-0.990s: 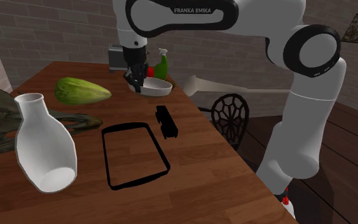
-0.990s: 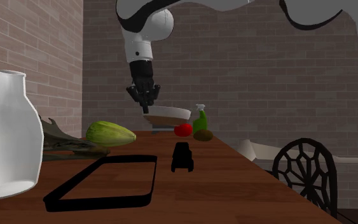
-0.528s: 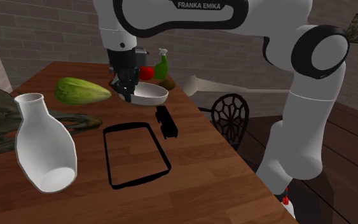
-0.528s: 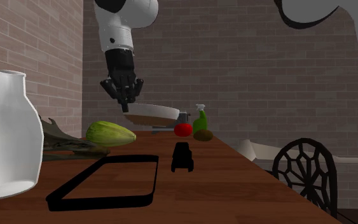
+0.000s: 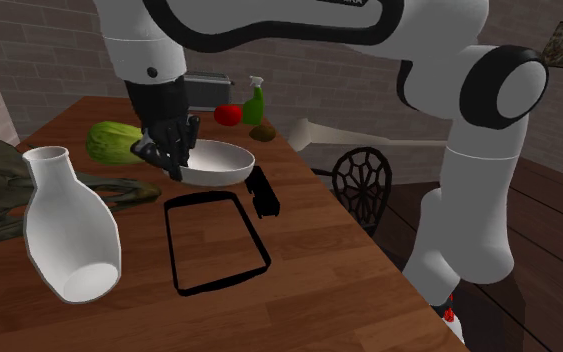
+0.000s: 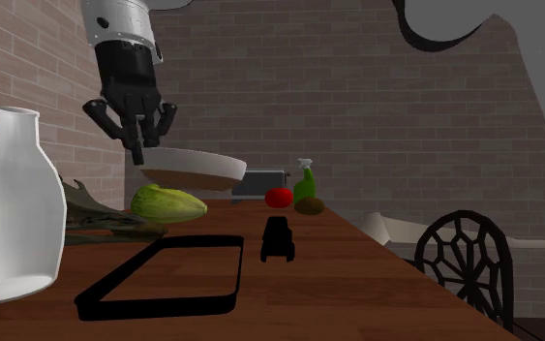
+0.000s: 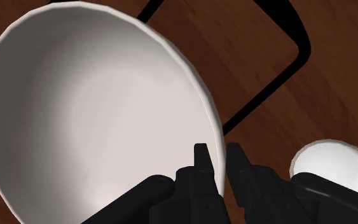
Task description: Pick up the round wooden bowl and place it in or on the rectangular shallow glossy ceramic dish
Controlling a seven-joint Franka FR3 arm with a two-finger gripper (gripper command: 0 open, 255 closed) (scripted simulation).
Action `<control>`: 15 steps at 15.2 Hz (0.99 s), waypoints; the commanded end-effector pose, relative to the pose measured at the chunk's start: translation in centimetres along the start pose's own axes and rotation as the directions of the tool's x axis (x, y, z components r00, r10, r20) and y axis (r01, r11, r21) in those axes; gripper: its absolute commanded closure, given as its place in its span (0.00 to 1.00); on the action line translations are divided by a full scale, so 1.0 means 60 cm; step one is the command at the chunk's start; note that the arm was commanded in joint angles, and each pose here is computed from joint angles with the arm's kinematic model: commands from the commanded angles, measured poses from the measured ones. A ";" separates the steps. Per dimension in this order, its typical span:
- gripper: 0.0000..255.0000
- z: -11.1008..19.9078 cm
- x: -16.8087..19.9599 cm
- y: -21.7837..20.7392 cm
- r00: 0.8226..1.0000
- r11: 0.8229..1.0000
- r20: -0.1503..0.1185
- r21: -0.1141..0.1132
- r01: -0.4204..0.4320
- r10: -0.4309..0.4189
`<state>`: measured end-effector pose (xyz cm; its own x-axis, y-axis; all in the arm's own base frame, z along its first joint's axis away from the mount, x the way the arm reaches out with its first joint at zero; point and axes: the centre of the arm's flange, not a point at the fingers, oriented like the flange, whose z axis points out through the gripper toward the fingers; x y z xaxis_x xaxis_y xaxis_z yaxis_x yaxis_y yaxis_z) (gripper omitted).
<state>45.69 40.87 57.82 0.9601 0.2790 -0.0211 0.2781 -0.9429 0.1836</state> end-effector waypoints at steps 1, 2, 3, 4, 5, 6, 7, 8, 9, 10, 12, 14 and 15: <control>1.00 -0.012 -0.009 -0.039 1.000 1.000 0.000 0.000 -0.002 0.002; 1.00 -0.017 -0.014 -0.060 1.000 1.000 0.000 0.000 -0.002 0.002; 1.00 -0.022 -0.018 -0.081 1.000 1.000 0.000 0.000 -0.002 0.002; 1.00 -0.027 -0.022 -0.100 1.000 1.000 0.000 0.000 -0.002 0.002; 1.00 -0.018 -0.022 -0.102 1.000 1.000 0.000 0.000 -0.002 0.002; 1.00 -0.010 -0.022 -0.103 1.000 1.000 0.000 0.000 -0.002 0.002; 1.00 -0.001 -0.022 -0.105 1.000 1.000 0.000 0.000 -0.002 0.002; 1.00 0.008 -0.022 -0.107 1.000 1.000 0.000 0.000 -0.002 0.002; 1.00 0.016 -0.022 -0.108 1.000 1.000 0.000 0.000 -0.002 0.002; 1.00 0.025 -0.021 -0.110 1.000 1.000 0.000 0.000 -0.002 0.002; 1.00 0.042 -0.021 -0.113 1.000 1.000 0.000 0.000 -0.002 0.002; 1.00 0.060 -0.021 -0.116 1.000 1.000 0.000 0.000 -0.002 0.002; 1.00 0.068 -0.020 -0.118 1.000 1.000 0.000 0.000 -0.002 0.002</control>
<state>42.73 46.38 53.05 0.9606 0.2771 -0.0217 0.2763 -0.9433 0.1840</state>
